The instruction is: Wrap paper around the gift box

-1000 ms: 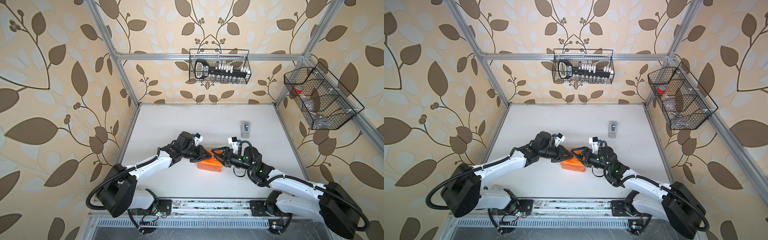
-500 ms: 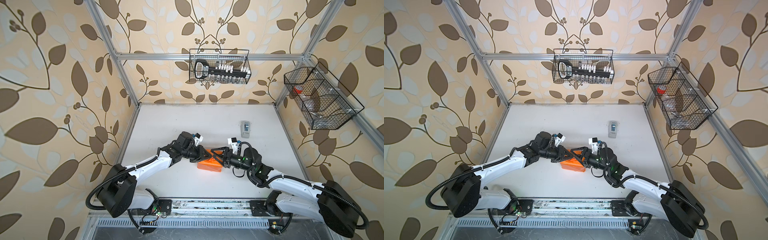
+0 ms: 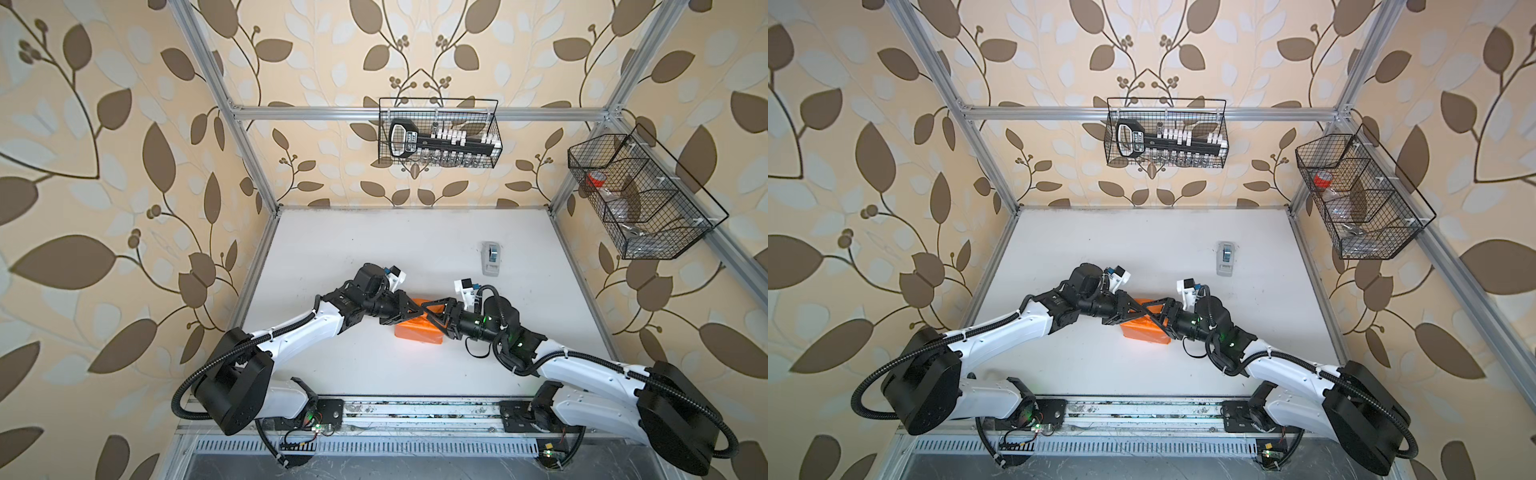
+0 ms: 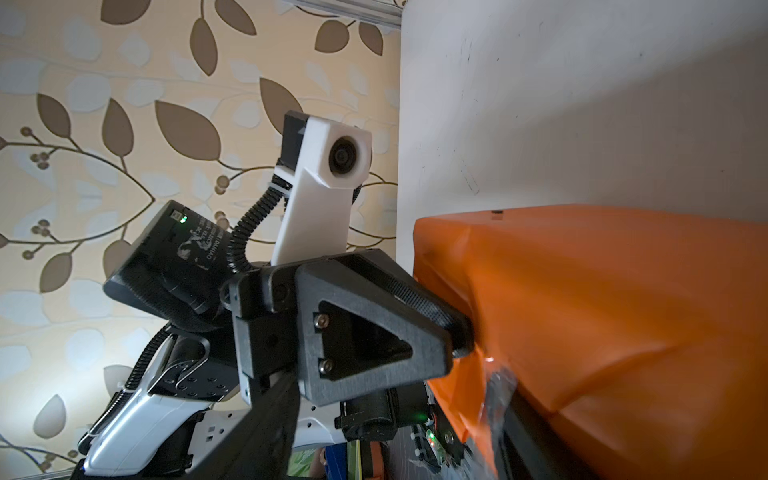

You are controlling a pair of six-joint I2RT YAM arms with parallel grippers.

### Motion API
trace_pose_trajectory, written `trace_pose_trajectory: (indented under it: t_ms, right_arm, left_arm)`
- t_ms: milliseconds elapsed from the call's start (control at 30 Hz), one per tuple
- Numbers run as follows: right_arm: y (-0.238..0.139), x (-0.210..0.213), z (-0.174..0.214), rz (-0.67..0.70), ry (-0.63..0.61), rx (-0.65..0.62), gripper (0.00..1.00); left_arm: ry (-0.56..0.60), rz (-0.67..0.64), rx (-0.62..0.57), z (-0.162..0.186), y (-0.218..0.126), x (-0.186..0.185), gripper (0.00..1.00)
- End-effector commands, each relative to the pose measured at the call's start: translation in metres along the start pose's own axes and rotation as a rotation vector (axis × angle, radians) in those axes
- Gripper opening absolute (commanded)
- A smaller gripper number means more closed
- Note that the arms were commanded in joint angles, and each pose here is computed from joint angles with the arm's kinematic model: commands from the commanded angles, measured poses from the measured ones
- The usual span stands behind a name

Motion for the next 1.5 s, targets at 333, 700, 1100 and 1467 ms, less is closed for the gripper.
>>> trace_pose_trajectory:
  t_ms: [333,700,1100,1467]
  right_arm:
    - [0.004,-0.038,0.008,0.266,-0.19,0.049,0.74]
    - [0.001,-0.055,0.016,0.34,-0.189,0.042,0.74]
    - [0.0,-0.061,0.019,0.348,-0.17,0.047,0.75]
    - [0.004,-0.064,0.023,0.34,-0.14,0.058,0.77]
  left_arm:
    - [-0.063,-0.091,0.04,0.013,0.006,0.023,0.19]
    - [-0.032,-0.145,-0.093,0.01,-0.023,0.017,0.19]
    - [-0.073,0.141,-0.196,0.03,-0.051,-0.016,0.0]
    - [-0.077,0.352,-0.268,0.045,-0.022,-0.063,0.0]
Point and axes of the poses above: each gripper's point midway between its finger pads, its own y axis out along the fingers, its own x axis along the line the jaws close on, z = x × y, the point moved 1 cm from there along -y, back along the fingers, and after that the axes turned 6 degrees about -y, right-handed, at the moved point
